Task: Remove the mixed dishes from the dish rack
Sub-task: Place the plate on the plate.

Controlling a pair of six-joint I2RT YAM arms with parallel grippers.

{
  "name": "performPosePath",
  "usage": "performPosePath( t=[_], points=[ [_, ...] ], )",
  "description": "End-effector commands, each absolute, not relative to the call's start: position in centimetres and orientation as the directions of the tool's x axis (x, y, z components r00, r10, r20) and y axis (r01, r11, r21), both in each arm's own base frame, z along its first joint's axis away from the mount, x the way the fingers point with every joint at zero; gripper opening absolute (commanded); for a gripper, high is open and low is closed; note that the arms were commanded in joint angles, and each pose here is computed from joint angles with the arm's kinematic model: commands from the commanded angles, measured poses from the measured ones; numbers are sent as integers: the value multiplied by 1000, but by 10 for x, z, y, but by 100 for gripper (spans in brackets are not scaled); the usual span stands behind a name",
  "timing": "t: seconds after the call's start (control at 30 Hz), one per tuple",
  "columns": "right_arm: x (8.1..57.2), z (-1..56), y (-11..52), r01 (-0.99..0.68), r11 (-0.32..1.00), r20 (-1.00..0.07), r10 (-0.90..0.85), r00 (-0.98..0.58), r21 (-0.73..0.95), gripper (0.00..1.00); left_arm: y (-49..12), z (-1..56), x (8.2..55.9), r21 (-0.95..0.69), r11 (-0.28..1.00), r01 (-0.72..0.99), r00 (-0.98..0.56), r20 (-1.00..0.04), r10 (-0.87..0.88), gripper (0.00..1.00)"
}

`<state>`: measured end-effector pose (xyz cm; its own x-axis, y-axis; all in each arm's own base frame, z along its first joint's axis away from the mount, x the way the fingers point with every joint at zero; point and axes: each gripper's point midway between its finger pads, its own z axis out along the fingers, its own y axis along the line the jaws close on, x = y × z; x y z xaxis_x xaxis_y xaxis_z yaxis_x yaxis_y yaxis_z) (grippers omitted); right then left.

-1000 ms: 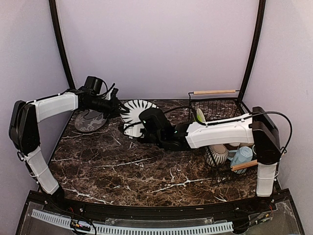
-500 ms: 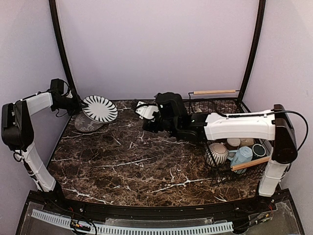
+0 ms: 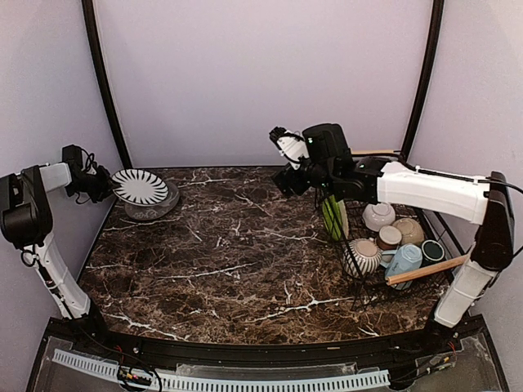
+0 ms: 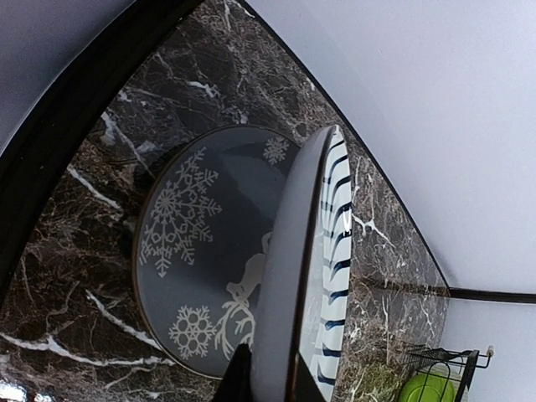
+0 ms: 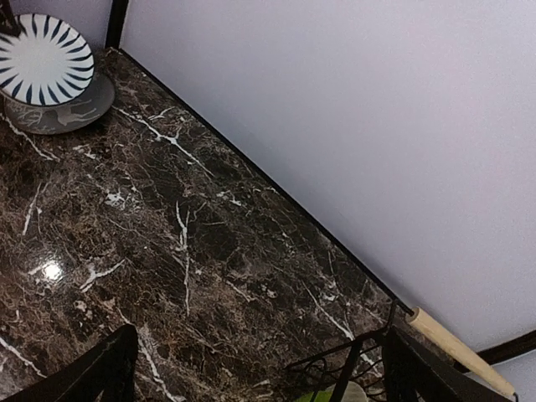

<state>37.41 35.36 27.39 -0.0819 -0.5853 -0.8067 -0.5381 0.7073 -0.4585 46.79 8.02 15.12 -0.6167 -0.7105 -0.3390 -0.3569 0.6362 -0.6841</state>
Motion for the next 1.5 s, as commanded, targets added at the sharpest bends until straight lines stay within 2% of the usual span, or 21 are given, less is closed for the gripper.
performPosePath(
  t=[0.0,0.17,0.37,0.43,0.57,0.73,0.8,0.83,0.97,1.17,1.27,1.47],
  points=[
    [376,307,323,-591,800,-922,-300,-245,-103,99,81,166,481,-730,626,-273,-601,-379,-704,1],
    [376,322,293,-589,806,-941,-150,-304,63,99,81,157,487,-745,614,-262,-601,-371,-708,1],
    [373,329,279,-591,799,-940,-104,-325,116,99,83,143,493,-747,603,-280,-604,-351,-715,1],
    [371,333,277,-592,797,-941,-100,-322,118,99,79,135,496,-762,579,-289,-616,-315,-722,1],
    [370,336,272,-584,803,-943,-92,-319,119,99,70,123,497,-756,578,-306,-638,-288,-714,6],
    [372,336,269,-578,806,-943,-80,-323,130,99,66,121,496,-730,604,-319,-651,-294,-699,21],
    [372,334,268,-575,807,-940,-79,-332,135,99,65,118,494,-715,617,-328,-658,-296,-692,29],
    [373,332,267,-570,810,-938,-78,-337,137,99,66,119,495,-700,631,-334,-657,-307,-689,38],
    [375,323,260,-534,834,-927,-80,-368,140,99,67,121,490,-645,675,-358,-670,-326,-667,59],
    [375,305,242,-450,877,-893,-58,-446,168,99,73,126,485,-551,746,-374,-679,-385,-625,82],
    [370,295,236,-420,886,-872,-36,-488,198,99,68,123,485,-527,764,-373,-691,-392,-608,88],
    [365,286,228,-370,906,-843,-28,-537,206,99,53,122,486,-464,811,-356,-725,-410,-553,90]
  ],
)
